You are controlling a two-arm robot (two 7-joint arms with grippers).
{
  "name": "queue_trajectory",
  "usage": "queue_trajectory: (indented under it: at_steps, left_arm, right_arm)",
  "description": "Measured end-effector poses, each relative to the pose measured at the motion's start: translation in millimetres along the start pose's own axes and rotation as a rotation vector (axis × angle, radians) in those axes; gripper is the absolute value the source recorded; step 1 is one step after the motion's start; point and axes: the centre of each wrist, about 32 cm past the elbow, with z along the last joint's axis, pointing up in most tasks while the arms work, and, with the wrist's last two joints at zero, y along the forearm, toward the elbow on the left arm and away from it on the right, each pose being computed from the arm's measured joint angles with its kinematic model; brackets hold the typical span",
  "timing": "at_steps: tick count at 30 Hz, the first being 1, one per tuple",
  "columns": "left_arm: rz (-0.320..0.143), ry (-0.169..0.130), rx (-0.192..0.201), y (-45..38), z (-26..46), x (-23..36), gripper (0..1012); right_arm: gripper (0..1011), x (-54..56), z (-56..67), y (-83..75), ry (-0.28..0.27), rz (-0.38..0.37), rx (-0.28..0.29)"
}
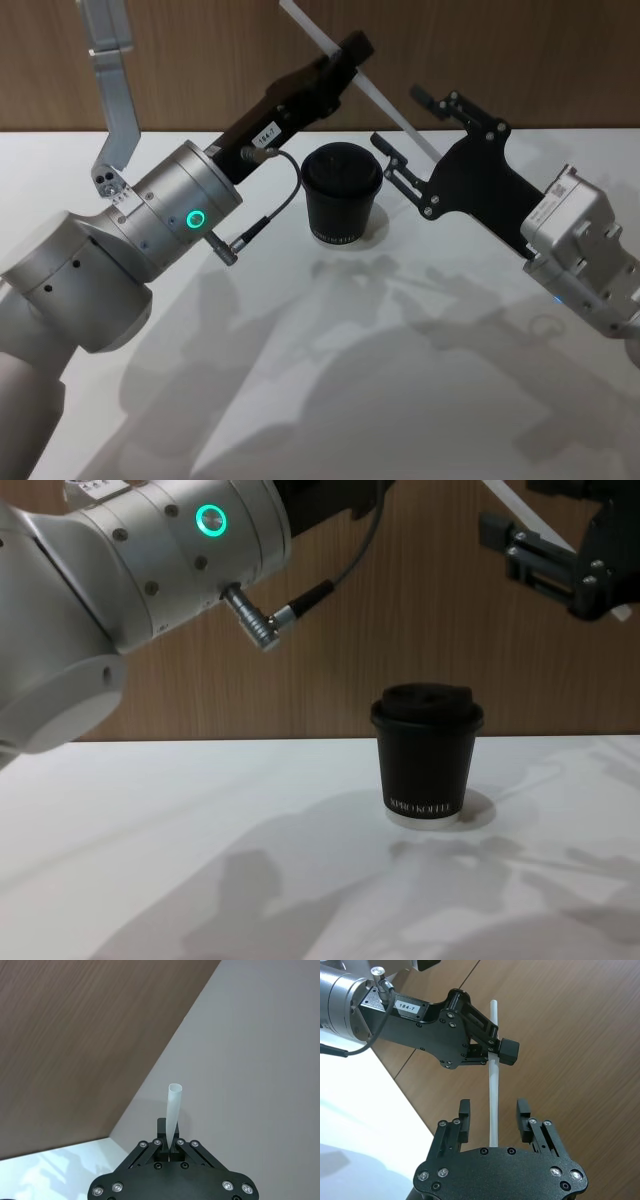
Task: Pick up the straw with one hand, pass it to the other hand, and insert it into the cup.
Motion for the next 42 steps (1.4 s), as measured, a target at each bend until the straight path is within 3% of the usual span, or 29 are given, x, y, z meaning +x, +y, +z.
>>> queue_trajectory:
  at_steps: [5, 6, 7, 10, 15, 22, 23, 26, 29, 35, 42]
  left_arm:
    - [0.014, -0.077, 0.018, -1.2, 4.7, -2.7, 6]
    - [0.021, -0.104, 0.024, -1.4, 6.2, -3.4, 5]
    - [0.021, -0.104, 0.024, -1.4, 6.2, -3.4, 5]
    - [0.037, -0.174, 0.032, -1.6, 10.7, -5.5, 5]
    - [0.056, -0.266, 0.04, -2.3, 16.0, -8.7, 5]
    - [0.078, -0.427, 0.058, -4.3, 27.7, -14.9, 6]
    - [0.078, -0.427, 0.058, -4.3, 27.7, -14.9, 6]
    - [0.085, -0.503, 0.074, -5.6, 35.7, -18.6, 5]
    - [0.093, -0.554, 0.092, -7.0, 41.3, -21.7, 5]
    - [0.109, -0.632, 0.131, -10.3, 51.6, -27.0, 6]
    - [0.133, -0.679, 0.172, -13.4, 58.3, -30.4, 6]
  right_arm:
    - [686, 0.0, 0.0, 0.0, 0.0, 0.0, 0.0]
    - [742, 0.0, 0.0, 0.0, 0.0, 0.0, 0.0]
    - [754, 0.0, 0.0, 0.0, 0.0, 0.0, 0.0]
    - [857, 0.0, 0.0, 0.0, 0.0, 0.0, 0.0]
    - [980, 0.0, 0.0, 0.0, 0.0, 0.0, 0.0]
    - [1001, 0.0, 0.0, 0.0, 0.0, 0.0, 0.0]
    - [1001, 0.0, 0.0, 0.0, 0.0, 0.0, 0.0]
    - [1001, 0.0, 0.0, 0.0, 0.0, 0.0, 0.0]
    - [1001, 0.0, 0.0, 0.0, 0.0, 0.0, 0.0]
    - [1001, 0.0, 0.0, 0.0, 0.0, 0.0, 0.0]
    - [1001, 0.0, 0.0, 0.0, 0.0, 0.0, 0.0]
